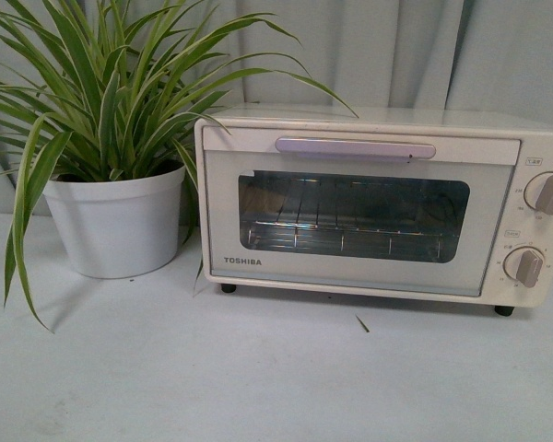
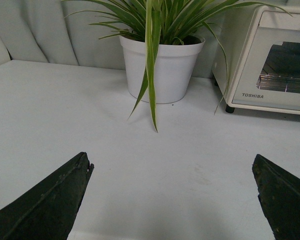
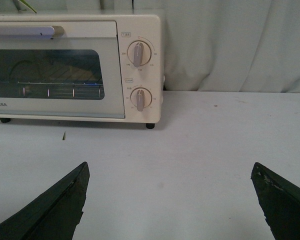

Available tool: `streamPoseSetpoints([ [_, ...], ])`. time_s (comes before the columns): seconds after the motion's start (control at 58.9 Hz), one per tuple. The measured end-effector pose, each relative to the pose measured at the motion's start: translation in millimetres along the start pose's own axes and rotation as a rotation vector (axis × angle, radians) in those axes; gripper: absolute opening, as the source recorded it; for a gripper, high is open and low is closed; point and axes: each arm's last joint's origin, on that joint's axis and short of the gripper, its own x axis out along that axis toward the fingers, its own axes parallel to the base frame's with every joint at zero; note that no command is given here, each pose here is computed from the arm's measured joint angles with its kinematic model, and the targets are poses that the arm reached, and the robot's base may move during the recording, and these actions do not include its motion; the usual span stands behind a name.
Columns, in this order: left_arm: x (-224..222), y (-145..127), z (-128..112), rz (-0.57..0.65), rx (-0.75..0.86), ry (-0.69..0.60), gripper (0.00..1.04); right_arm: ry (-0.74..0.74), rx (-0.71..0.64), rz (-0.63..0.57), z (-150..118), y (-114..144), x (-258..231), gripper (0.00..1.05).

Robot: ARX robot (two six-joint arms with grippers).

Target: Open oven

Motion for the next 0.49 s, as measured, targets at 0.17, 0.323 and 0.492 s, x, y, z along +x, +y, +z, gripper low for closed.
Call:
streamPoseSetpoints([
  [0.17,0.0,0.0,0.0,0.0,0.0,0.0,0.98,0.0,0.0,0.0,0.0,0.0,0.0,0.95],
  [0.323,0.0,0.0,0.0,0.0,0.0,0.0,0.98,0.0,0.0,0.0,0.0,0.0,0.0,0.95],
  [0.492,0.0,0.0,0.0,0.0,0.0,0.0,0.98,0.0,0.0,0.0,0.0,0.0,0.0,0.95],
])
